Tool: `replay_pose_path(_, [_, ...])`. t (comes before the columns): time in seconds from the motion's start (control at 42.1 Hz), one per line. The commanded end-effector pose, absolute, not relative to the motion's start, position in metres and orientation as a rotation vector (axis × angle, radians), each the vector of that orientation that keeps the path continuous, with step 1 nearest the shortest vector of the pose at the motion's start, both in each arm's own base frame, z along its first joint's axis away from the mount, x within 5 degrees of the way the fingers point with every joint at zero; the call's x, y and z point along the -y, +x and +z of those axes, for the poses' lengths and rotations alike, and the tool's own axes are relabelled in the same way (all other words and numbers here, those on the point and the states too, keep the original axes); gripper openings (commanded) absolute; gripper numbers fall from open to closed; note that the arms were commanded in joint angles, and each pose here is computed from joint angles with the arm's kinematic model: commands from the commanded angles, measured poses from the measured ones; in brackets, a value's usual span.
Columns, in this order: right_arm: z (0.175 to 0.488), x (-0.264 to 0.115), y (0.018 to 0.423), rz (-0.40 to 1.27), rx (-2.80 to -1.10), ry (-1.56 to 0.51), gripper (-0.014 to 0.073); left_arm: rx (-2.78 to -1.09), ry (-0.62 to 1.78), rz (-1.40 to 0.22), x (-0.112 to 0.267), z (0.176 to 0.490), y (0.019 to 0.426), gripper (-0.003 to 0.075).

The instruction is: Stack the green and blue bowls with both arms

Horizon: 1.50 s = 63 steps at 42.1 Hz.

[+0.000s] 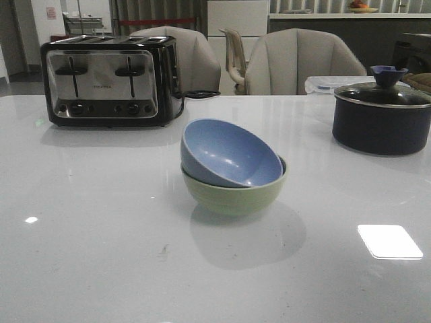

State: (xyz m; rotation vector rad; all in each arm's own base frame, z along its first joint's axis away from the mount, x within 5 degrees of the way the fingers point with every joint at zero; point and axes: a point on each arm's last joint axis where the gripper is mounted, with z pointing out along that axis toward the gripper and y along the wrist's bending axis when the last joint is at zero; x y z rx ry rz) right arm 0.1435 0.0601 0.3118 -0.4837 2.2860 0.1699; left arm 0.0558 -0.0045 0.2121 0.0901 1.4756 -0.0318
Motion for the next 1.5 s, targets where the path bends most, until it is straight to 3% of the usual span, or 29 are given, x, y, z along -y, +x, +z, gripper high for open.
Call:
replay_pose_path(0.0, [0.326, -0.053, 0.137, 0.157, -2.141, -0.459, 0.0034, -1.384, 0.070, -0.043, 0.004, 0.215, 0.054, 0.0101])
replay_pose_path(0.19, [0.311, -0.020, 0.102, 0.068, -1.879, -0.266, 0.0034, -1.384, 0.070, -0.043, 0.004, 0.215, 0.054, 0.0101])
replay_pose_path(0.475, [0.243, -0.002, 0.057, -0.032, -1.514, -0.087, 0.0034, -1.385, 0.070, -0.043, 0.004, 0.215, 0.054, 0.0101])
replay_pose_path(0.712, [0.204, -0.001, 0.055, -0.042, -1.493, -0.069, 0.0034, -1.385, 0.070, -0.043, 0.004, 0.215, 0.054, 0.0101])
replay_pose_path(1.472, [0.210, -0.002, 0.054, -0.029, -1.426, -0.068, 0.0034, -1.385, 0.070, -0.043, 0.004, 0.215, 0.054, 0.0101])
